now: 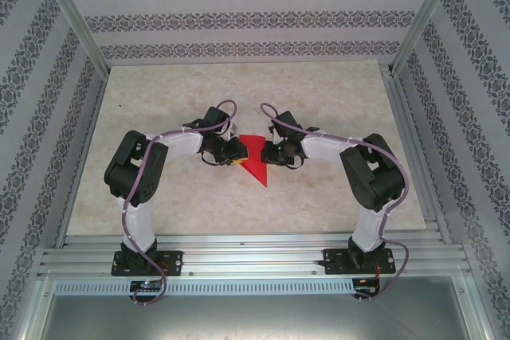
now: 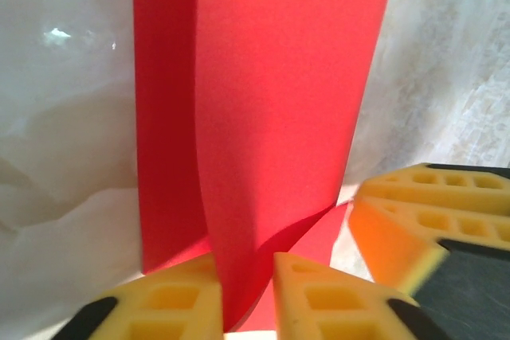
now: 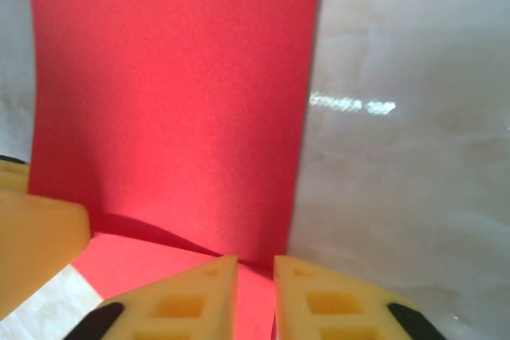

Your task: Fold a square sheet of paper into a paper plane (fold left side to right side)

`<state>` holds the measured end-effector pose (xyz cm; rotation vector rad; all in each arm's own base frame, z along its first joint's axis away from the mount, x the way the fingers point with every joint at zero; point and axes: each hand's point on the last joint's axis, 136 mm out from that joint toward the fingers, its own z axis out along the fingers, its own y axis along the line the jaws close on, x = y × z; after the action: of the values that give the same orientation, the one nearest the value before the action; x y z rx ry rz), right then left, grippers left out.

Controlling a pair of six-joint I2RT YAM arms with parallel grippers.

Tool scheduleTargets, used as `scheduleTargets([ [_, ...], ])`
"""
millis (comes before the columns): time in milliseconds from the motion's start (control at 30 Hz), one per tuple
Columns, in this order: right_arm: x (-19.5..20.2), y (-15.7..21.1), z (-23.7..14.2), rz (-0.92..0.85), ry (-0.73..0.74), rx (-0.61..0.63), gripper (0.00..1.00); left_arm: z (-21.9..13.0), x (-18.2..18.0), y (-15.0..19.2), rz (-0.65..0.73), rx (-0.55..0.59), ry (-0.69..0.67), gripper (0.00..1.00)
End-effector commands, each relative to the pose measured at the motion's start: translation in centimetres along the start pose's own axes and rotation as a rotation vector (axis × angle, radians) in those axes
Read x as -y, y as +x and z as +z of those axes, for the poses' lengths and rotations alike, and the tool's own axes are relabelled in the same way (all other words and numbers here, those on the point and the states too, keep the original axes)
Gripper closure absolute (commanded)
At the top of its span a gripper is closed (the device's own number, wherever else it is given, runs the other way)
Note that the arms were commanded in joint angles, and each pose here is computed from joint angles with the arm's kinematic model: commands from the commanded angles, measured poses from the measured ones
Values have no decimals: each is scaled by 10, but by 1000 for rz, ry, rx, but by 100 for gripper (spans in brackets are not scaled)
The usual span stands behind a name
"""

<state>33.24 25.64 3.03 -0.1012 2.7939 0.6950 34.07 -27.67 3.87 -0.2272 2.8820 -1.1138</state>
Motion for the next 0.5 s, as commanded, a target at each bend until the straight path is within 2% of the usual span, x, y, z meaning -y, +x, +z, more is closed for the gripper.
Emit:
scheduleTargets([
  [0,-2,-10,-27,-101,62,108,74,-5,21,-7,27,32,46,83],
  [267,-12,26,-43,-432,349,204,59,-13,36,-7,16,42,75,86],
  [467,-22,39,-28,-570,476,202,56,-13,42,-6,17,33,77,86],
])
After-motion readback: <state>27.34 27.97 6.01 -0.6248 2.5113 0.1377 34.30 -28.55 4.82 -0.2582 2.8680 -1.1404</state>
